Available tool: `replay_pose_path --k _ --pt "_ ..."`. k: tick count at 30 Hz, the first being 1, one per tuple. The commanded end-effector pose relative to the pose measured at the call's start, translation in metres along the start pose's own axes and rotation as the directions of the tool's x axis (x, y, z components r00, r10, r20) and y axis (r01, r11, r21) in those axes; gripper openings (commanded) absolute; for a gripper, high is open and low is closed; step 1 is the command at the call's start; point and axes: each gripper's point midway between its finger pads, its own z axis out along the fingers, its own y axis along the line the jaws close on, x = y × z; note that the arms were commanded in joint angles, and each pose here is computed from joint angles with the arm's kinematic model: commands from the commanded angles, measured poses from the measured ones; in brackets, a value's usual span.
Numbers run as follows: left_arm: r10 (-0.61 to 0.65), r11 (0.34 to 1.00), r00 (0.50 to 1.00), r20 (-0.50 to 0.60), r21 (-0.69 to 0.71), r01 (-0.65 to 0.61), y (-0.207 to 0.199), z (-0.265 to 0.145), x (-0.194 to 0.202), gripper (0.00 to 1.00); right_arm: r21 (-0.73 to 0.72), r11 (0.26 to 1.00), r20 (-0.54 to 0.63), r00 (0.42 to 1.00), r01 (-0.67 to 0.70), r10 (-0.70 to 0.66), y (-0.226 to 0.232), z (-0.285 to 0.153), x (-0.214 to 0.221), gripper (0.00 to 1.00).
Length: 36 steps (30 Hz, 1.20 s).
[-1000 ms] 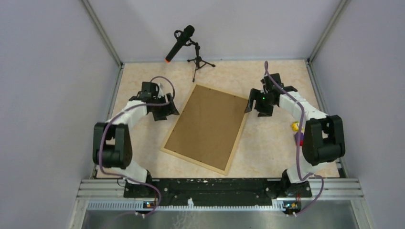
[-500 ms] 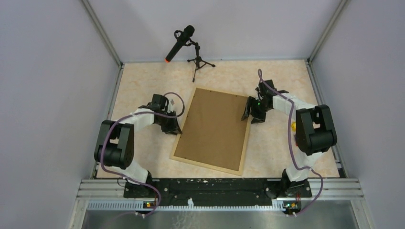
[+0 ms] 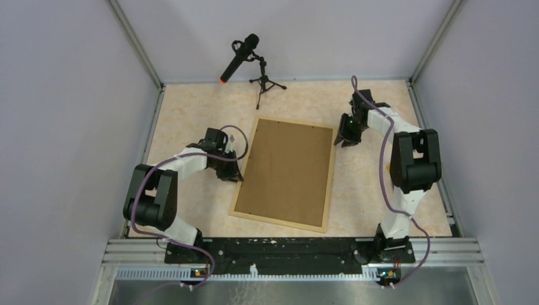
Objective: Put the photo into the frame
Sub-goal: Install the photo frame at the center of the board.
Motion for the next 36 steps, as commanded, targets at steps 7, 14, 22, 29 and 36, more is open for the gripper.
replay_pose_path --k 7,14,22,29,36 --pt "-0.032 0.988 0.998 -0.055 -0.153 0.023 0.033 0.003 0.018 0.00 0.030 0.999 -0.042 0.999 0.020 -0.018 -0.008 0.018 -0.007 0.31" --pt "-0.032 0.989 0.997 -0.063 -0.146 0.022 0.032 0.005 0.019 0.00 0.034 0.999 -0.076 0.997 0.014 -0.011 -0.014 0.032 0.010 0.30" --pt "-0.030 0.989 0.998 -0.058 -0.148 0.021 0.032 0.004 0.018 0.00 0.029 0.999 -0.096 0.995 0.026 -0.023 -0.008 0.038 0.016 0.30" --pt "-0.028 0.989 0.998 -0.057 -0.146 0.019 0.032 0.004 0.018 0.00 0.037 0.999 -0.096 0.995 0.021 -0.017 -0.010 0.036 0.027 0.30" --pt "-0.026 0.989 0.998 -0.052 -0.145 0.019 0.031 0.003 0.017 0.00 0.026 0.999 -0.095 0.995 0.021 -0.018 -0.009 0.038 0.025 0.29"
